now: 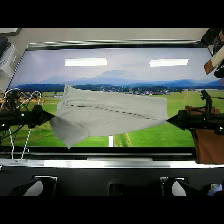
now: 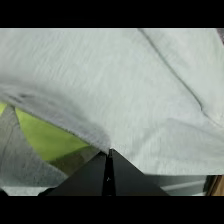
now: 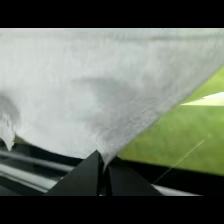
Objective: Fold the clothes and pants, and hang the long-sleeved shirts on hangers.
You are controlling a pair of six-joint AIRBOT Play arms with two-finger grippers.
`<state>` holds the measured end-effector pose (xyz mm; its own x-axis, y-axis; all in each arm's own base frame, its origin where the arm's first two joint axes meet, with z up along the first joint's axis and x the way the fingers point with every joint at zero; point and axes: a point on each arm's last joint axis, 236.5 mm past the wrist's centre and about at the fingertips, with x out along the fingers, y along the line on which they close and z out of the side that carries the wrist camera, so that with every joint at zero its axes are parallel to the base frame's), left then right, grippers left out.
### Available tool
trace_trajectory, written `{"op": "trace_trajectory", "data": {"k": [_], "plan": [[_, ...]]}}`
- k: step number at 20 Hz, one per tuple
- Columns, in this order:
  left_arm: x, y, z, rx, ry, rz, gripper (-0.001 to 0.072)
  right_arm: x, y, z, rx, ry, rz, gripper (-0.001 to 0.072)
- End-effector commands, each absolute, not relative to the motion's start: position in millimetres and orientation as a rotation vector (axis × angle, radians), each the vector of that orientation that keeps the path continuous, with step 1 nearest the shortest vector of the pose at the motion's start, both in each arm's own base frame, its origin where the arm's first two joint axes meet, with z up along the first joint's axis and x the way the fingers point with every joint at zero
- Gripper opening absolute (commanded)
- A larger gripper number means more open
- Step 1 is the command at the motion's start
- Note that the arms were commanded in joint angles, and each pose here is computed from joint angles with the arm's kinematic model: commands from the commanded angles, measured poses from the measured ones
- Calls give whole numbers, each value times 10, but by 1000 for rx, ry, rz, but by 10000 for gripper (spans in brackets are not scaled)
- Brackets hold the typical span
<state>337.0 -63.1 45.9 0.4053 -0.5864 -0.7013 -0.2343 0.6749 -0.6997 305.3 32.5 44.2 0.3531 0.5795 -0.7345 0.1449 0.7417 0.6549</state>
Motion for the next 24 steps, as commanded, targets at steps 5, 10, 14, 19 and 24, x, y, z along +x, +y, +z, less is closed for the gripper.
{"op": "trace_trajectory", "data": {"k": [5, 10, 14, 19, 24], "plan": [[4730, -872, 520, -946, 1047, -331, 12, 3989, 169, 146, 626, 1109, 218, 30], [5219, -805, 556, -974, 1001, -340, 13, 4479, -4, 80, 649, 1098, 152, 30], [5450, -742, 443, -991, 982, -312, 12, 4685, -111, 44, 654, 1071, 120, 30], [5671, -814, 248, -1009, 983, -311, 12, 4808, -225, 23, 661, 1026, 68, 30], [5978, -864, 270, -1030, 928, -321, 12, 4870, -272, -89, 689, 1022, 36, 30]]}}
